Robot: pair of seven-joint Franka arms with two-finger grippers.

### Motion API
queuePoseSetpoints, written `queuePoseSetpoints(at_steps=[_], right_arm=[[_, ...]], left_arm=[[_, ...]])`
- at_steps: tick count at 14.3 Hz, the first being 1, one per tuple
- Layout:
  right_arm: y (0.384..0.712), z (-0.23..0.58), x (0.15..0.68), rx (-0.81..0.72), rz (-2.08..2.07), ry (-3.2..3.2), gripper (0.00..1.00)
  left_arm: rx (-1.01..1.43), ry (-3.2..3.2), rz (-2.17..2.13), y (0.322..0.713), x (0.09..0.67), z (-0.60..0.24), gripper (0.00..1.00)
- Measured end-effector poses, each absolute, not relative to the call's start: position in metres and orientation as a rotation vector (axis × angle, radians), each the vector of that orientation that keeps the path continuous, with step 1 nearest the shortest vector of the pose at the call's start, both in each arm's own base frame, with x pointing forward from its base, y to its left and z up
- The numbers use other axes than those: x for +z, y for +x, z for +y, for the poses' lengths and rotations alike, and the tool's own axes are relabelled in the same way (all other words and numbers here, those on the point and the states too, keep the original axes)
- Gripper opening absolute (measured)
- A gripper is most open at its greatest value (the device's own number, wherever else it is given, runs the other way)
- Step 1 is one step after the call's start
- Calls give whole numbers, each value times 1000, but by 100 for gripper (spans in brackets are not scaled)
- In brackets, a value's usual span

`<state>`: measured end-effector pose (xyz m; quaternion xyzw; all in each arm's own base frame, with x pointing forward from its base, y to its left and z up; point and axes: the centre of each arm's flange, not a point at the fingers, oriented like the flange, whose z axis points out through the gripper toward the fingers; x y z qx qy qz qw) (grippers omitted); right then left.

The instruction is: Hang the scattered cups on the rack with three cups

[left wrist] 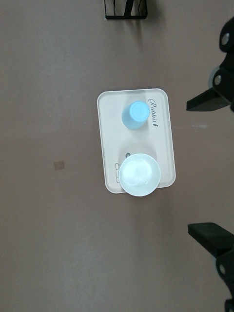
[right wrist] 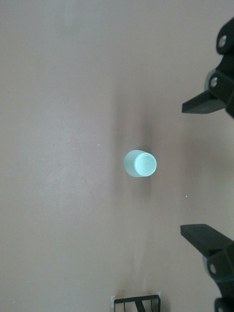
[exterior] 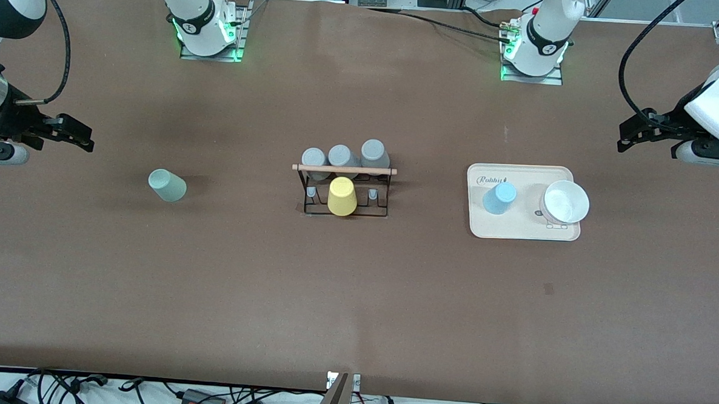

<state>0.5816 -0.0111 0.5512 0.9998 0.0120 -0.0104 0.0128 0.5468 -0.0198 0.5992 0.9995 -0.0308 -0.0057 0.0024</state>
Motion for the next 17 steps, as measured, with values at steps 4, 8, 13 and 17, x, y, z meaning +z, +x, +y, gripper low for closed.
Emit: queuePoseSetpoints(at_steps=[4,8,13,17], right_arm=[[583,-11,557,-13,27,3116,100],[583,-12,557,-16,24,3116,100],[583,-12,556,-18,23,3116,100],[583,-12,556,-20,22,3116,100]], left_arm=[[-49,3135,-96,545,598,-20,100],[-146,3132,-104,539,591,-22,100],[-183,3131,-106,541,583,-23,100],[-324,3120,-174,548,546,-48,100]])
